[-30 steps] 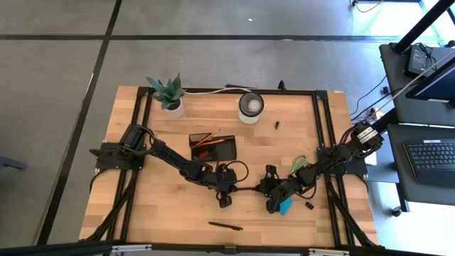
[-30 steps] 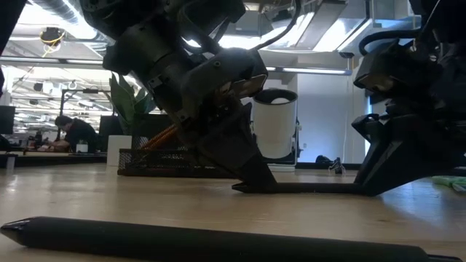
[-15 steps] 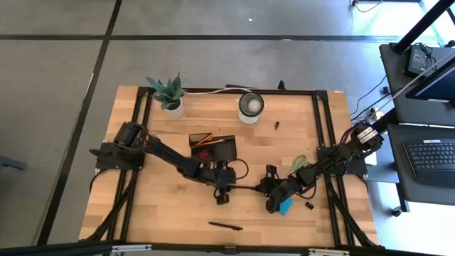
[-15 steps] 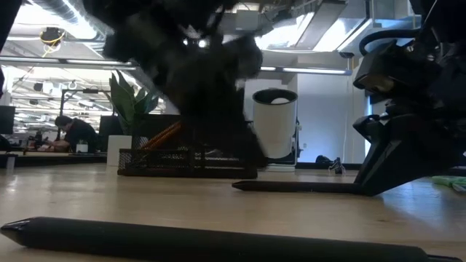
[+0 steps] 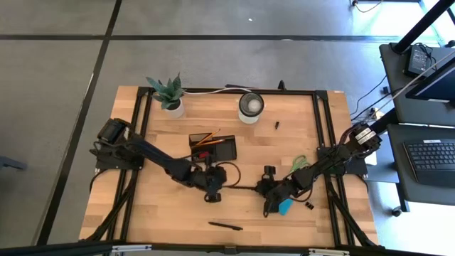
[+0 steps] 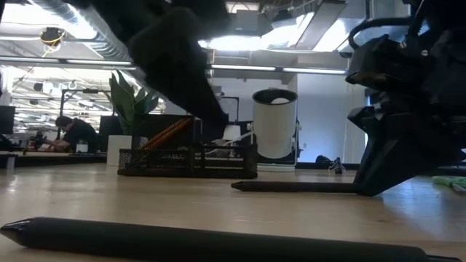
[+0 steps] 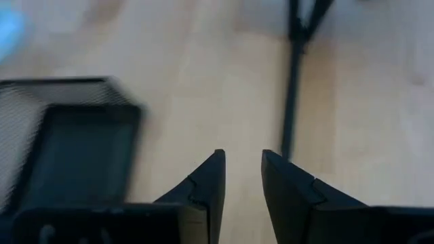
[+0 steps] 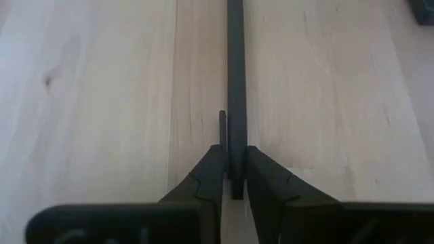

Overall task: Pick and place office supplies into organizer
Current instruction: Put the top right black pen in the desk organizer

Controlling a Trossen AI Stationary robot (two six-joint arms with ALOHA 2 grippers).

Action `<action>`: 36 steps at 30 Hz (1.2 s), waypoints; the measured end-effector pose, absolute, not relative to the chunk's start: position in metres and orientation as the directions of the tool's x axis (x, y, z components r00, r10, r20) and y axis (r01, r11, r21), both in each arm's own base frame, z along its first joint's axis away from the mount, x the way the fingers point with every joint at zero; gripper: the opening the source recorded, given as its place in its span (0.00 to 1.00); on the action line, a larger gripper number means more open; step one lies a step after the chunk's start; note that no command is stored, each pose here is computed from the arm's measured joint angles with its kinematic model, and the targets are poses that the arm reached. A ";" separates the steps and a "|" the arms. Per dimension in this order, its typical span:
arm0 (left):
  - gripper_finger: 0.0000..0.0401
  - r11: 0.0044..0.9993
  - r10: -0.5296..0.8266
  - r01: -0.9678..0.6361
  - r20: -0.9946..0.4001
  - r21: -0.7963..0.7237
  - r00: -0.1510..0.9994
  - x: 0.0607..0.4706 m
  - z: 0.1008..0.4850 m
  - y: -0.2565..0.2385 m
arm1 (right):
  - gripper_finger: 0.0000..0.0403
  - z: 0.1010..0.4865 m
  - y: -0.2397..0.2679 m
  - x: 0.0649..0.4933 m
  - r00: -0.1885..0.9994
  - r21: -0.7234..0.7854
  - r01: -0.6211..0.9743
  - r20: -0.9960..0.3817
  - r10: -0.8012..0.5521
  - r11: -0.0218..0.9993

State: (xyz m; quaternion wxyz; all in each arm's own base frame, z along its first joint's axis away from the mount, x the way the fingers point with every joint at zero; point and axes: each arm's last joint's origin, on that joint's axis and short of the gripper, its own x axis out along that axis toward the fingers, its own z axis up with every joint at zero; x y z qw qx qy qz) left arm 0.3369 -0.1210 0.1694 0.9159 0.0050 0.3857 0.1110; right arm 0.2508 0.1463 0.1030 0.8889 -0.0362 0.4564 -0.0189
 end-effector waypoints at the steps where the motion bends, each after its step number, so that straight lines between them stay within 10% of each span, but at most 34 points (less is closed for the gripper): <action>1: 0.23 0.968 0.238 -0.221 -0.696 0.117 0.677 0.331 0.172 -0.123 | 0.12 0.106 0.148 0.253 0.566 -0.098 -0.005 -0.820 -0.078 0.995; 19: 0.17 0.871 0.431 -0.484 -0.613 0.090 0.662 0.245 0.154 -0.114 | 0.12 0.153 0.152 0.276 0.434 -0.263 -0.054 -0.875 -0.215 0.963; 36: 0.15 0.895 0.273 -0.446 -0.788 -0.003 0.551 0.203 0.159 -0.134 | 0.12 0.288 0.112 0.331 0.489 -0.628 -0.243 -0.738 -0.466 0.739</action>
